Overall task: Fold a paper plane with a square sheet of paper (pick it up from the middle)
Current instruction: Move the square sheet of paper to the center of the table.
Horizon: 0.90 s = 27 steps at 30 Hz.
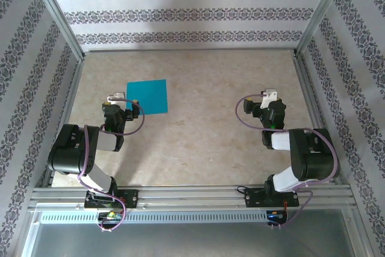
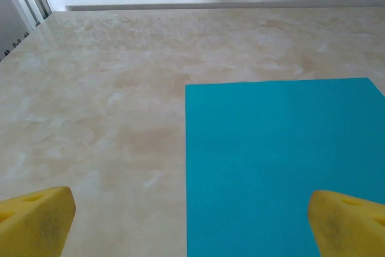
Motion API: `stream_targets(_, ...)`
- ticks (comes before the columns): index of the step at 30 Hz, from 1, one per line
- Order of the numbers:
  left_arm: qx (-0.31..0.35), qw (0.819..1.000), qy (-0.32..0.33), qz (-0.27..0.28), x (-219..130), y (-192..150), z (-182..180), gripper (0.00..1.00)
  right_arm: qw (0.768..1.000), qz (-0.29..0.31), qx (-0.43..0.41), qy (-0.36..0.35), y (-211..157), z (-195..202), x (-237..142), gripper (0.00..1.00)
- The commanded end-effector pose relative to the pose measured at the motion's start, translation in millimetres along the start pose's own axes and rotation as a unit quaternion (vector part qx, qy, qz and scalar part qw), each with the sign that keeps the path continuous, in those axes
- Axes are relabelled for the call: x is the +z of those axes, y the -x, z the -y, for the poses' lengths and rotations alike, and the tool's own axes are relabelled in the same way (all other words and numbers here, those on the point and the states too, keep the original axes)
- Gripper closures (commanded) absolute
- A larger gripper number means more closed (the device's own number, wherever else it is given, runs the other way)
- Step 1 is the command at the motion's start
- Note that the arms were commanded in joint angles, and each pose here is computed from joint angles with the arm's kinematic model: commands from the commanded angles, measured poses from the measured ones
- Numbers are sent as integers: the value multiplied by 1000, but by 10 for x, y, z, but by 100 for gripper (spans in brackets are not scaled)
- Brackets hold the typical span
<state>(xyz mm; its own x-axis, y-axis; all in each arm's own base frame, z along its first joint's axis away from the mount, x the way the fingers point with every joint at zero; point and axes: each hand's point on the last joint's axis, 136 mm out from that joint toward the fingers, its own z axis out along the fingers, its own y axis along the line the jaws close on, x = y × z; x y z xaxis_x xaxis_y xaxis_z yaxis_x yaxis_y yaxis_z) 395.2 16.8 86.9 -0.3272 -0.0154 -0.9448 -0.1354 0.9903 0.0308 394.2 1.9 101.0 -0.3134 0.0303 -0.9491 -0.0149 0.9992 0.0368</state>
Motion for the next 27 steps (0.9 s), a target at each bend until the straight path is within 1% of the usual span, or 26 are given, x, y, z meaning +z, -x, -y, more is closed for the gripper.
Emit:
stream_targets(1,6,1000,-1,3,32,42,-25,1,1000,13,6,7,69,-20,23,2)
stream_targets(27,6,1000,-2,3,28,39,-21,1,1000,13,0,1,73,-30,25,2)
